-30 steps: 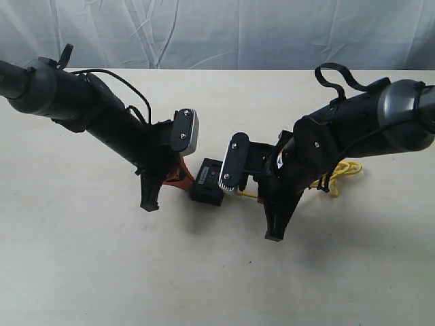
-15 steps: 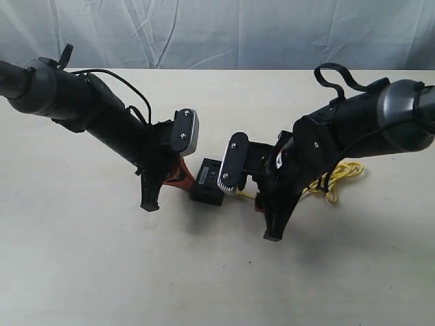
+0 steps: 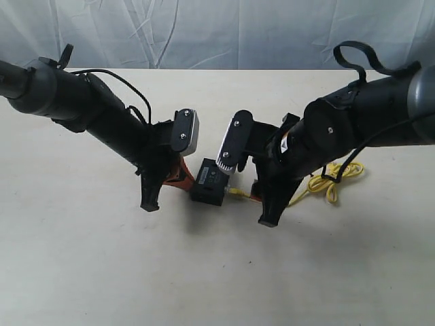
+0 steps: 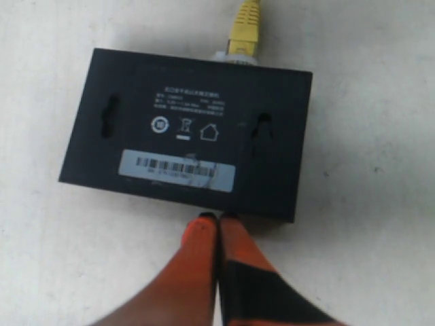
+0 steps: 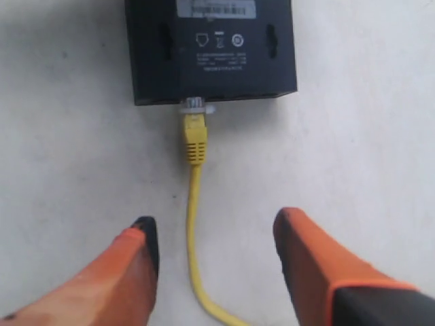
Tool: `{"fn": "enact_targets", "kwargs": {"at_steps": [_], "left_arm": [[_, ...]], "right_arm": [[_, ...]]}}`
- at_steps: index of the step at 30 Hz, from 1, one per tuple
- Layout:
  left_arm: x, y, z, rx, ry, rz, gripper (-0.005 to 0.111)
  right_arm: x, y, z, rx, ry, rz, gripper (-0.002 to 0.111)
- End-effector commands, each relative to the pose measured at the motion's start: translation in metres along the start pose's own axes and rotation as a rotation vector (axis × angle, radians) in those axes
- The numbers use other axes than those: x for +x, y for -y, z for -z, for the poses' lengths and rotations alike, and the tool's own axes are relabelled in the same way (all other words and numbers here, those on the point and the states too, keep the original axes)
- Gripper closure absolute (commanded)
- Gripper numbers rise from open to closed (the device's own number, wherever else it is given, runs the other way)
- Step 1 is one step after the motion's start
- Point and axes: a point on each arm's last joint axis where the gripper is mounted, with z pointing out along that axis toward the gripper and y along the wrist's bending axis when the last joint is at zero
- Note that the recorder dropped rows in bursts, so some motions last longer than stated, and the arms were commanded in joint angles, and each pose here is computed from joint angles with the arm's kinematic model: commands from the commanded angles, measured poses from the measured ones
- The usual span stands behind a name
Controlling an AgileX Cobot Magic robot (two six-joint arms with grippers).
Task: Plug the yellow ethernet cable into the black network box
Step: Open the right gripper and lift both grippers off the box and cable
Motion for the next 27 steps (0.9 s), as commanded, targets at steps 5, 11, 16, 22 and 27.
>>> {"fn": "enact_targets", "kwargs": {"at_steps": [5, 11, 16, 22, 27], "left_arm": [[-0.009, -0.001, 0.007, -0.039, 0.003, 0.074, 0.107], [-0.008, -0.004, 0.008, -0.073, -0.008, 0.122, 0.101], [-0.008, -0.003, 0.01, -0.072, -0.025, 0.103, 0.078], [-0.012, -0.006, 0.038, -0.153, -0.142, 0.163, 0.078], [-0.011, -0.005, 0.073, -0.285, -0.301, 0.442, 0.104]], "right_arm": [[-0.005, 0.003, 0.015, 0.027, 0.035, -0.03, 0.055], [-0.005, 0.003, 0.015, 0.027, 0.035, -0.045, 0.055], [-0.005, 0.003, 0.015, 0.025, 0.032, -0.048, 0.055], [-0.005, 0.003, 0.016, 0.027, 0.036, -0.071, 0.055], [-0.003, 0.0, 0.026, -0.007, 0.001, -0.201, 0.092]]}}
